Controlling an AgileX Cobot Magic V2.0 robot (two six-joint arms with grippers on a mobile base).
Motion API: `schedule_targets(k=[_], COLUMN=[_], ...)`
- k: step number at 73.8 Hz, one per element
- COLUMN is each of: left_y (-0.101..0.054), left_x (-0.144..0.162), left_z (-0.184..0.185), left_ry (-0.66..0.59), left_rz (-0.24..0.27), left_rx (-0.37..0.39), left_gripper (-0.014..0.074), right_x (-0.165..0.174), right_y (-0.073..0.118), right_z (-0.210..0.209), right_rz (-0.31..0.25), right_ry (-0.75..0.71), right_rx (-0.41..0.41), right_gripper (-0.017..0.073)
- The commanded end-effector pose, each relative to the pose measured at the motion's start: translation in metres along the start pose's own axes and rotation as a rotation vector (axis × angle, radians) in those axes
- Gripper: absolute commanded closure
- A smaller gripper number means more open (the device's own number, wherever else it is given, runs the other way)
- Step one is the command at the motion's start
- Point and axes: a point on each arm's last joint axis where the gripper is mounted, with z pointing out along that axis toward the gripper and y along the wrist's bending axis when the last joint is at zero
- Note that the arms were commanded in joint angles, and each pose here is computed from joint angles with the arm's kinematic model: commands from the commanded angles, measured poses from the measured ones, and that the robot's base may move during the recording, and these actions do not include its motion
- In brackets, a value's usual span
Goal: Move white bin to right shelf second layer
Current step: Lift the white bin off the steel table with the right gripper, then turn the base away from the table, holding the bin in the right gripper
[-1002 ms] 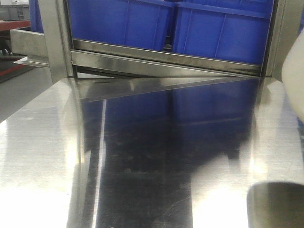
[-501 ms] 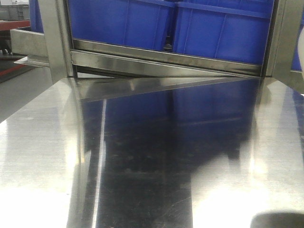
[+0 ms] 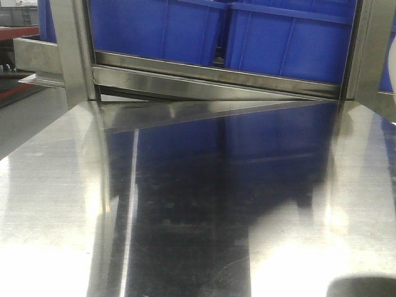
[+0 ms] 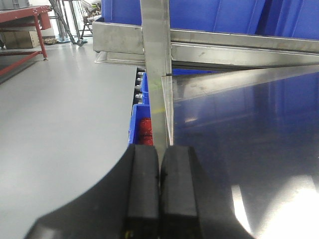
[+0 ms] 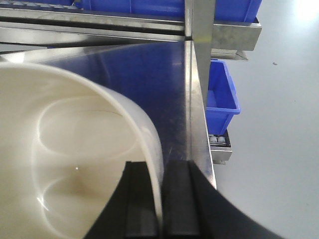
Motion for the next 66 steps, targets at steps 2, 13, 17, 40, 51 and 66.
schedule_targets(k=[2,13,17,40,51,66], left_y=[-0.0004,-0.0004,-0.0004,-0.0004,-0.0004,-0.0004], left_x=[0.0038,0.0038,0.0038,0.0038,0.0038,0.0038], left_z=[0.001,0.001,0.001,0.001,0.001,0.001], left_ry=[-0.063,-0.063,-0.063,-0.063,-0.063,-0.063], left_rz=[-0.005,-0.005,-0.005,-0.005,-0.005,-0.005], left_rx=[0.001,0.001,0.001,0.001,0.001,0.001], left_gripper=[0.0509,0.0509,0.0509,0.0509,0.0509,0.0509], right_x=[-0.016,-0.016,-0.016,-0.016,-0.016,-0.016], right_y=[0.0021,0.0021,0.0021,0.0021,0.0021,0.0021], right_z=[-0.0042,-0.0042,-0.0042,-0.0042,-0.0042,-0.0042], right_rz=[0.005,0.005,0.005,0.005,0.005,0.005], right_ry=[-0.116,-0.116,-0.116,-0.116,-0.116,-0.116], right_rx=[-0.014,-0.014,-0.014,-0.014,-0.014,-0.014], right_gripper=[0.0512,0.0512,0.0512,0.0512,0.0512,0.0512])
